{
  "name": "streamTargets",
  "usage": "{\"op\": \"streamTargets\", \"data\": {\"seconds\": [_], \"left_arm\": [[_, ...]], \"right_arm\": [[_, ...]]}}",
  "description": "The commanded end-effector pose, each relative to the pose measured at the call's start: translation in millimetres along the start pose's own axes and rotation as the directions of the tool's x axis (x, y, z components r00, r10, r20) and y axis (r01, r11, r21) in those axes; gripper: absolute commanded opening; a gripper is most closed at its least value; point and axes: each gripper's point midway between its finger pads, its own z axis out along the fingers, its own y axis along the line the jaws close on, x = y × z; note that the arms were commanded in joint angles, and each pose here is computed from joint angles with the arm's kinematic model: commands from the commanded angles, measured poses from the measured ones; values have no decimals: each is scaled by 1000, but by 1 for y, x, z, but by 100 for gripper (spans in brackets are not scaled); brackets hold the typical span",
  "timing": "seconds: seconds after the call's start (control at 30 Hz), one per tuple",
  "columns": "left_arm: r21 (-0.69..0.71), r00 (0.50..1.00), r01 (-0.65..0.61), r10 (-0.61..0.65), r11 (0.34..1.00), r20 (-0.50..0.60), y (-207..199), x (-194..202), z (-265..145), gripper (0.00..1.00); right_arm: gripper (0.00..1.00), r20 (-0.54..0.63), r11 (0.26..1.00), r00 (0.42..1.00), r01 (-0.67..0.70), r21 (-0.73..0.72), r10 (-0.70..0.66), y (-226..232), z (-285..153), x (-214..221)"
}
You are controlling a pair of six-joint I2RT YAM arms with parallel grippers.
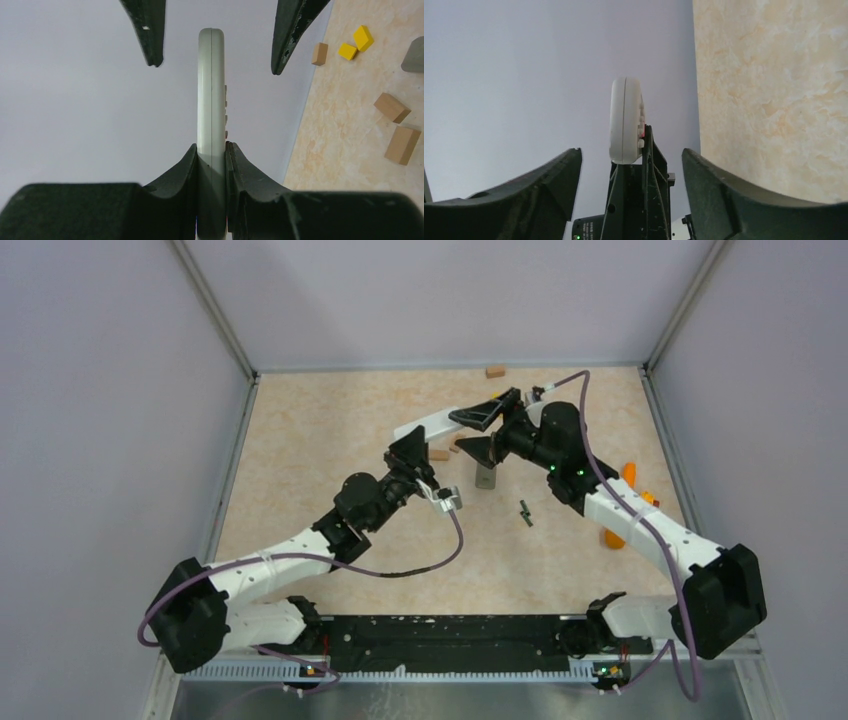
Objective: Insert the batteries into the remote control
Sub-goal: Adjust the remote control.
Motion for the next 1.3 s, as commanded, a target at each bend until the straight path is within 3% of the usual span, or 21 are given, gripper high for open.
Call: {"op": "streamTargets", "data": {"seconds": [0.0,0.1,0.2,0.23,0.33,0.4,0.5,0.67,0.8,0.87,1.03,1.17,1.27], "left_arm": [[-121,998,-10,17,993,57,34,-15,4,0],[-133,998,-2,11,991,66,37,-16,3,0],[-140,997,45,-36,989,67,41,-16,2,2],[-143,996,76,-68,987,61,42,-15,1,8],[-176,967,257,-253,950,44,45,-7,-5,46],[-217,903,427,-426,878,55,51,-4,-11,71],[-221,719,677,-695,701,-1,52,3,-19,96],[-108,320,936,-939,334,-125,28,-21,-20,99],[-31,24,999,-976,32,-218,21,-51,-25,99],[-10,-96,995,-967,-96,-236,24,-59,-28,99],[38,-434,892,-876,-451,-213,51,-59,-34,99],[133,-580,784,-792,-607,-194,67,-64,-34,99],[158,-654,715,-731,-681,-193,68,-63,-28,98]], "right_arm": [[67,-21,998,999,27,-58,-28,20,4,-1],[53,-50,998,998,34,-47,-36,14,12,0],[29,-52,995,998,43,-87,-48,15,14,0],[20,-52,992,997,54,-111,-60,18,13,0],[2,-26,984,995,88,-156,-93,22,11,-4],[0,8,974,993,117,-192,-118,28,8,-8],[0,70,963,986,166,-213,-154,31,3,-17],[0,183,933,960,256,-251,-214,47,-4,-33],[0,208,903,948,299,-307,-243,59,-9,-32],[0,231,884,939,324,-336,-255,62,-15,-32],[0,281,841,938,315,-439,-204,68,-34,-31],[0,240,813,956,271,-515,-166,77,-42,-23],[0,219,808,963,252,-532,-156,79,-45,-19]]}}
